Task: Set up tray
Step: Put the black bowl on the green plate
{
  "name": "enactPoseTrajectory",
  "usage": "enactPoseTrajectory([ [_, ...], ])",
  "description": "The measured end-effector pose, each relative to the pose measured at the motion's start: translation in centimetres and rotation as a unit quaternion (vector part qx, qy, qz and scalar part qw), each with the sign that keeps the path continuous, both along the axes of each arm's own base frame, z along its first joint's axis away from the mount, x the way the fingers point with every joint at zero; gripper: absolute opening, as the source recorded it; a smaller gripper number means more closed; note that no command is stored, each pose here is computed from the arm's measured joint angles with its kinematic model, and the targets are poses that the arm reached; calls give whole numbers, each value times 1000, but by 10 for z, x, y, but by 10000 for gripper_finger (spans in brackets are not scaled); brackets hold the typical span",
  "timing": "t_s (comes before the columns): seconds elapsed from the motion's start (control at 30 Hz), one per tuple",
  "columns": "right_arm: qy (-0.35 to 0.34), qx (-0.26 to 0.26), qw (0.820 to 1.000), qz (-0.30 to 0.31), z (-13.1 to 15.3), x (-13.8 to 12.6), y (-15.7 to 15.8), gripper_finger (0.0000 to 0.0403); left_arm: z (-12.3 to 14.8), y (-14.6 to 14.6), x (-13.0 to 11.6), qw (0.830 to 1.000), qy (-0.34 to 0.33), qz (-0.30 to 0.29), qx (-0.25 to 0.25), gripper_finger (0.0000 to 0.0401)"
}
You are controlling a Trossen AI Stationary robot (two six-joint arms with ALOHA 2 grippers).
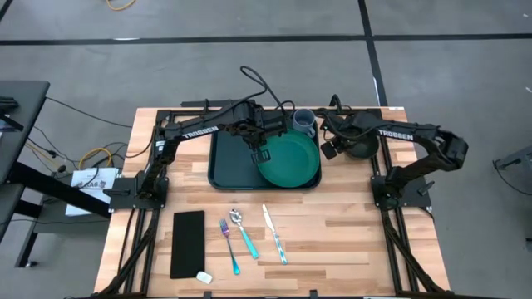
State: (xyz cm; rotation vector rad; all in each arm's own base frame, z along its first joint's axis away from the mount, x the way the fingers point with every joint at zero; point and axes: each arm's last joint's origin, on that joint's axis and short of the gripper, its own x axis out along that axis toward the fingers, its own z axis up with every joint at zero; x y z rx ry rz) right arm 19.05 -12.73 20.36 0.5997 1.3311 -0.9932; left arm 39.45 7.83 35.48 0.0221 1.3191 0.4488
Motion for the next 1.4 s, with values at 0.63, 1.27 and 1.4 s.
enactPoseTrajectory([
  [0.63,50,4,999,17,-17,6,-5,9,0,0,0,1000,2,-4,1,30],
  [1.27,-78,0,992,99,49,-3,67,2,0,3,-1,1000,7,-7,16,30],
  [1.4,-118,1,973,197,72,9,92,1,0,5,-1,1000,7,-4,16,30],
])
